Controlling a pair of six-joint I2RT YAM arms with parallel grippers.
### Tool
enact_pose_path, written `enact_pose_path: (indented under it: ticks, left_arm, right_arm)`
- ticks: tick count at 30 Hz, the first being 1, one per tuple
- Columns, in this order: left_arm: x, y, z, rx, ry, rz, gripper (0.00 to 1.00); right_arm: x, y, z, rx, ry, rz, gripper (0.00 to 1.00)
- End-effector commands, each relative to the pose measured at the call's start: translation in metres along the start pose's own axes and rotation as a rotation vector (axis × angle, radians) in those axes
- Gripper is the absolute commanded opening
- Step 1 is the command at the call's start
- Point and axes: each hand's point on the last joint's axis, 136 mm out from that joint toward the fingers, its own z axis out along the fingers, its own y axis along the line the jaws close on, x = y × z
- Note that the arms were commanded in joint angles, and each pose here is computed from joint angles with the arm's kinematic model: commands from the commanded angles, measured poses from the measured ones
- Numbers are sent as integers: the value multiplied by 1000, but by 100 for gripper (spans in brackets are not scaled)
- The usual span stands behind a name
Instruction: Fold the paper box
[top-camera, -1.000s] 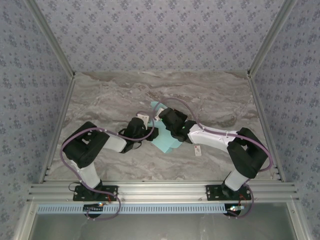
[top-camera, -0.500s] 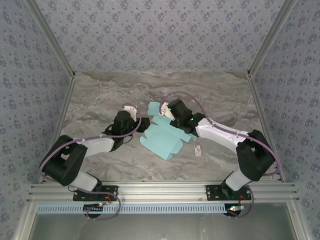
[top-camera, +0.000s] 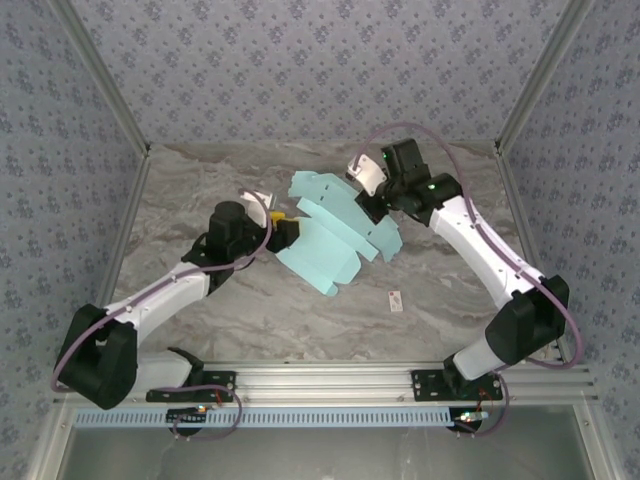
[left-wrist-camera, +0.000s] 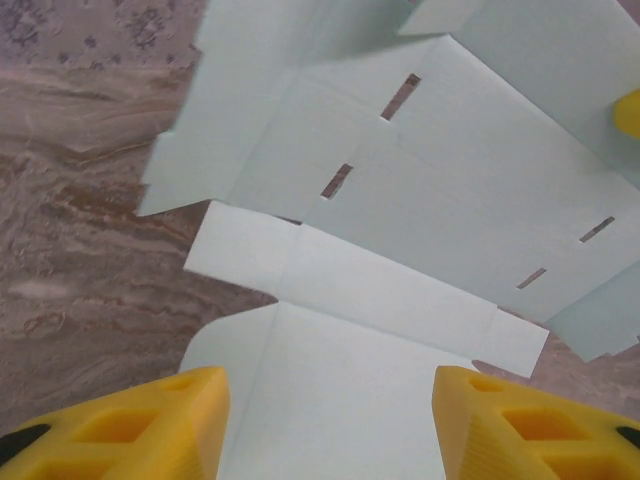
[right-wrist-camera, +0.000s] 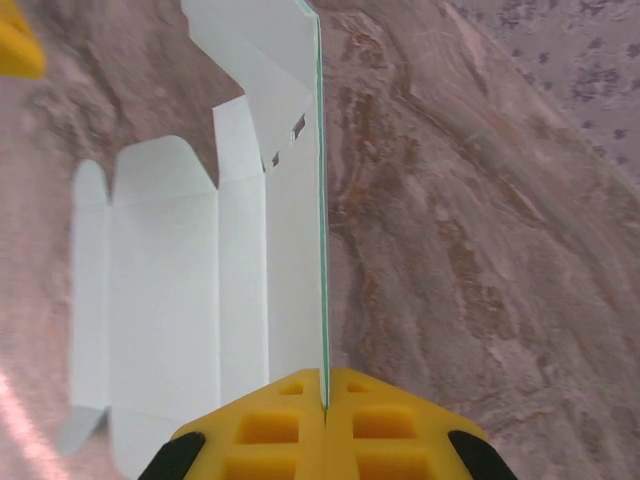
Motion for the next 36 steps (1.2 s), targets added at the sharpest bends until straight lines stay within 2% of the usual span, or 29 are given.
enact_pose_path:
  ticks: [1,7,14,22,32,36]
  left_arm:
    - [-9,-15,4,59,45,104,60]
    - [-12,-6,30,44,126,162,61]
    - [-13,18,47,8,152,143,62]
    - [-6,29,59,2,200,140,65]
    - [-1,-5,43,179,165,123,44]
    - [4,-13,36,225,159,119,40]
  right_arm:
    - [-2,28,-23,-198,-19,124,2]
    - [-6,28,-33,-278,-72,197,2]
    - [-2,27,-34,-313,-77,235,3]
    - [-3,27,-33,-331,-83,246,3]
    - [1,5,-23,-268,-70,352,2]
    - [2,-4,-20,-251,-75,400,2]
